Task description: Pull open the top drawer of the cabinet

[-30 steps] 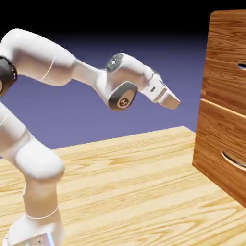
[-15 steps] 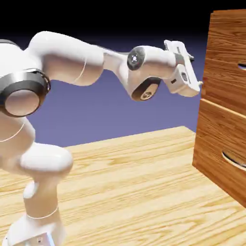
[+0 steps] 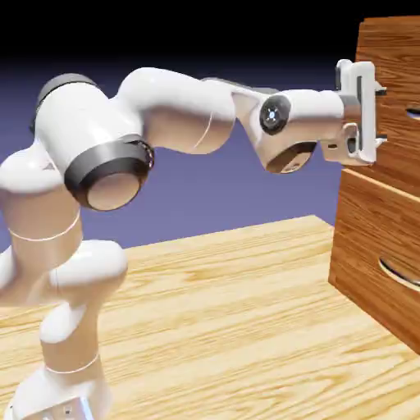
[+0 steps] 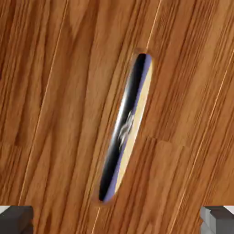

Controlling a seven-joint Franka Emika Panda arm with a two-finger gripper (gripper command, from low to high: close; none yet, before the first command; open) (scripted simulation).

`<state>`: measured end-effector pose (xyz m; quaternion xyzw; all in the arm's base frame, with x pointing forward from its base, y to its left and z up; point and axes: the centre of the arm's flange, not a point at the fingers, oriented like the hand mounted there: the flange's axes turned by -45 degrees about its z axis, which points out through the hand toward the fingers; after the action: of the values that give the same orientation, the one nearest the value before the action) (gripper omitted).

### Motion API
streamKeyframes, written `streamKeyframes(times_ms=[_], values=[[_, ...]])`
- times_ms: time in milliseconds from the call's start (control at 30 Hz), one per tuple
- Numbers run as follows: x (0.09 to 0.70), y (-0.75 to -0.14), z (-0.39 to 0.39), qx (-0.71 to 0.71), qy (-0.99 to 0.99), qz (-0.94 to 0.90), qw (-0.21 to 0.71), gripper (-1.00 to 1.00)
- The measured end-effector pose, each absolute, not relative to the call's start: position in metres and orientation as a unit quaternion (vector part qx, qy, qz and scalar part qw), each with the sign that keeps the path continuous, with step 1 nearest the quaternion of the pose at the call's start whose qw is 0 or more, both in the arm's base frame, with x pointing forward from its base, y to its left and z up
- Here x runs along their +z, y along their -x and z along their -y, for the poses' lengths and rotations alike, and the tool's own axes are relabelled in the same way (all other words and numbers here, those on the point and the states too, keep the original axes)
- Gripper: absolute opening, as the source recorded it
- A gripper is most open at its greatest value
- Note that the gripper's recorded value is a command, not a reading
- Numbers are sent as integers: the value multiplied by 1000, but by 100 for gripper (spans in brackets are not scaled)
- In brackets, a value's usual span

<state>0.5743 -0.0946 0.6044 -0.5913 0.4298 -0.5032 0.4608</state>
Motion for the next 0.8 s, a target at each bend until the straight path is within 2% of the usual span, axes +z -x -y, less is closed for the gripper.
streamKeyframes(times_ms=[433,667,700,800], values=[[592,-624,94,-500,500,-500,500,0],[592,-672,94,-500,500,-500,500,0],[592,-674,94,-500,500,-500,500,-100],[592,-667,94,-500,500,-500,500,-100]])
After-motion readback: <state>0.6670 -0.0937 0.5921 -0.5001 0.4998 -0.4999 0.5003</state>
